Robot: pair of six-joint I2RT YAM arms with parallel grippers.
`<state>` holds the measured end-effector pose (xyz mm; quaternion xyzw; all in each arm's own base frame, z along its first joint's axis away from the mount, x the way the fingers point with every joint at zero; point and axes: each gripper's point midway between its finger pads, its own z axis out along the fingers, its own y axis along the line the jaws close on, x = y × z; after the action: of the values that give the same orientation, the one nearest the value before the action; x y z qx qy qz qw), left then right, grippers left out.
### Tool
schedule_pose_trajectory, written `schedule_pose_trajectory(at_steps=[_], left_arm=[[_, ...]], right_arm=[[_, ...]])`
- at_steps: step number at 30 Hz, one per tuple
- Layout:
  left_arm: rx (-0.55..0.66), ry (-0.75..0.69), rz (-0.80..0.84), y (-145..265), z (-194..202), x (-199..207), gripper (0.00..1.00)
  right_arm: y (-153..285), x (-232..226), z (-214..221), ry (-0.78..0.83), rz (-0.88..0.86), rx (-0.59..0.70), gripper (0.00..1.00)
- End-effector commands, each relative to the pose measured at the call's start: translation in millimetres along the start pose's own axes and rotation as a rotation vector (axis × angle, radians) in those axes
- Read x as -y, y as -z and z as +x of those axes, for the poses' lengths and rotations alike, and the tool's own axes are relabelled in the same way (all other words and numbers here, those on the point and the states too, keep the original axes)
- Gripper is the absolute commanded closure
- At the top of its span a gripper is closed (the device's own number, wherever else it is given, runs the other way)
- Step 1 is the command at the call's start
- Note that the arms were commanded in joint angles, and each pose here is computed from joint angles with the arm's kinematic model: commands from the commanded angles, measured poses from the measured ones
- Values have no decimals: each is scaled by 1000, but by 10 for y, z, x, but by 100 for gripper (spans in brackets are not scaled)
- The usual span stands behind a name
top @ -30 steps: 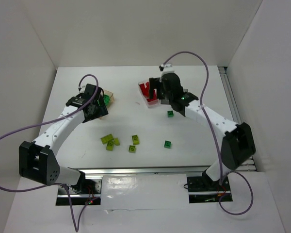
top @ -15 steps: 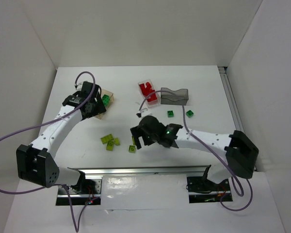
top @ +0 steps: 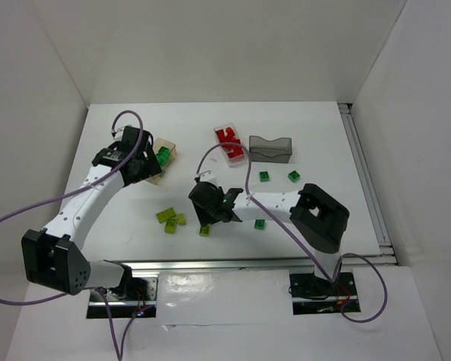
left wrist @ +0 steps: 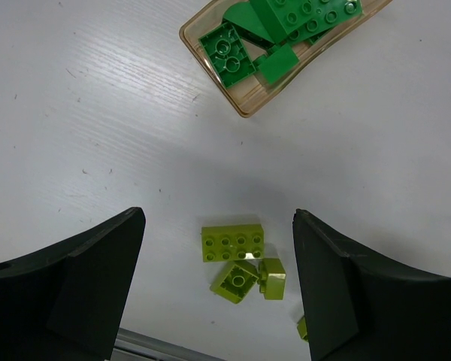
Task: Sort the legos into containers by color
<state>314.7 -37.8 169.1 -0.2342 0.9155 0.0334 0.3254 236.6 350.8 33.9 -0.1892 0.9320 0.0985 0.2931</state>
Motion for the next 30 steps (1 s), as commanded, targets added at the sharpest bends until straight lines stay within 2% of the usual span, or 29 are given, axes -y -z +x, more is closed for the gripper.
schedule_pose_trajectory(at_steps=[1,6,8,10,13,17,21,24,25,30], left_arm=[[25,3,22,82,-72,5,11],[25,3,22,62,-59,4,11],[19,3,30,65,-48,20,11],[19,3,31,46,-36,19,11],[34,7,28,75,-64,2,11],[50,5,39,98,-99,13,11],[55,5,32,95,-108,0,11],[43,9,30,65,-98,-7,11],[43,9,30,65,-98,-7,11],[43,-1,30,65,-98,-11,11]], right_arm=[[21,-98,-171,-14,12,49,40],[-54,-76,-203,25,42,52,46],[-100,-103,-257,39,48,60,56],[-87,-58,-316,38,79,80,62],[18,114,-544,6,118,138,62],[213,560,-968,-113,135,234,62],[339,1317,-1365,-259,226,311,62],[418,1703,-1620,-325,276,357,62],[365,1967,-1648,-352,321,351,60],[215,2582,-1985,-436,383,397,60]])
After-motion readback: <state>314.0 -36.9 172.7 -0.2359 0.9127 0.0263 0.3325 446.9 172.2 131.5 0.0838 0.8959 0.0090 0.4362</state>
